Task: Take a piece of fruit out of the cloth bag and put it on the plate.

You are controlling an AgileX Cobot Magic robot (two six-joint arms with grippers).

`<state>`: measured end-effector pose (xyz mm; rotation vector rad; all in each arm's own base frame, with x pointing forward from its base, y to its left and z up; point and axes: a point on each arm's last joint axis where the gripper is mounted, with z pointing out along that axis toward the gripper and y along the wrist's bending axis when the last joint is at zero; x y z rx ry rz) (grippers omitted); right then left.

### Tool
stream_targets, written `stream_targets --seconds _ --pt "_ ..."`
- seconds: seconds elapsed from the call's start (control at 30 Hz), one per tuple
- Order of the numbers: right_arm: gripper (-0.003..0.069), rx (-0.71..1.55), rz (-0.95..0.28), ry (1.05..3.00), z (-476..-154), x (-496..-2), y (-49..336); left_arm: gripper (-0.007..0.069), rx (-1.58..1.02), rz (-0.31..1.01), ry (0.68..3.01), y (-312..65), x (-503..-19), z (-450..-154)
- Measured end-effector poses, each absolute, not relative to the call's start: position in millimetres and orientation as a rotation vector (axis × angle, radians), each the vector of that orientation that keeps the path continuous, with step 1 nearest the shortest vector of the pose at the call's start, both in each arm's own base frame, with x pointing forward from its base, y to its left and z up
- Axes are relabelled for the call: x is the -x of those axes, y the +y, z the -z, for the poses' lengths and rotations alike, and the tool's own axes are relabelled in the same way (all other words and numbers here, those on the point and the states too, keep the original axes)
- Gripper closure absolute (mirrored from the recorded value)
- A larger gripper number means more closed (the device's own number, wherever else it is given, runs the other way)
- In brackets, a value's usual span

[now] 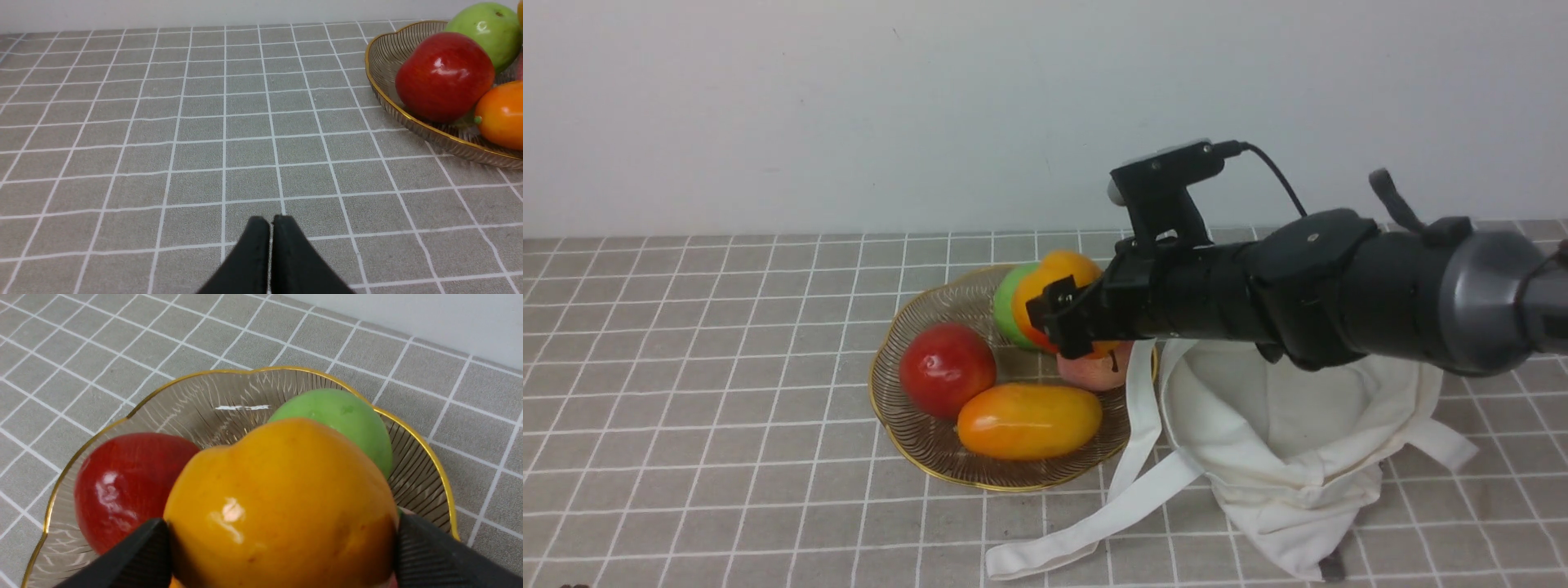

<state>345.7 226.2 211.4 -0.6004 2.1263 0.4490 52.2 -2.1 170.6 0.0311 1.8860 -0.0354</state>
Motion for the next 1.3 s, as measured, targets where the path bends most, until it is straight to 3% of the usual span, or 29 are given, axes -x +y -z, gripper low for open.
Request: stream_targets --seconds 0.43,0.57,0.63,0.8,0.83,0.87,0.97,1.07,1.3 --pt "-0.003 0.727 -0.49 1.971 -266 -326 222 0.0634 -0.031 0.035 1.886 -2 -52 -171" --pt "0.002 0.799 -0.522 1.903 -291 -312 220 0.0634 -0.031 0.035 1.886 -2 -52 -171" --pt "0.0069 0.829 -0.545 1.882 -303 -303 218 0.0634 -0.031 0.035 1.886 -2 -52 -171" --pt "0.0348 0.906 -0.602 1.927 -339 -271 193 0.0634 -0.031 0.035 1.886 -2 -52 -171" --pt "0.036 0.91 -0.606 1.926 -340 -270 192 0.0634 -0.031 0.035 1.886 -2 -52 -171" --pt "0.0456 0.935 -0.587 1.989 -347 -260 179 0.0634 -0.031 0.035 1.886 -2 -52 -171" --pt "0.0607 0.925 -0.523 2.083 -360 -243 152 0.0634 -0.031 0.035 1.886 -2 -52 -171" --pt "0.0659 0.859 -0.468 2.156 -373 -222 128 0.0634 -0.031 0.035 1.886 -2 -52 -171" --pt "0.0671 0.716 -0.393 2.106 -378 -164 91 0.0634 -0.031 0.035 1.886 -2 -52 -171"
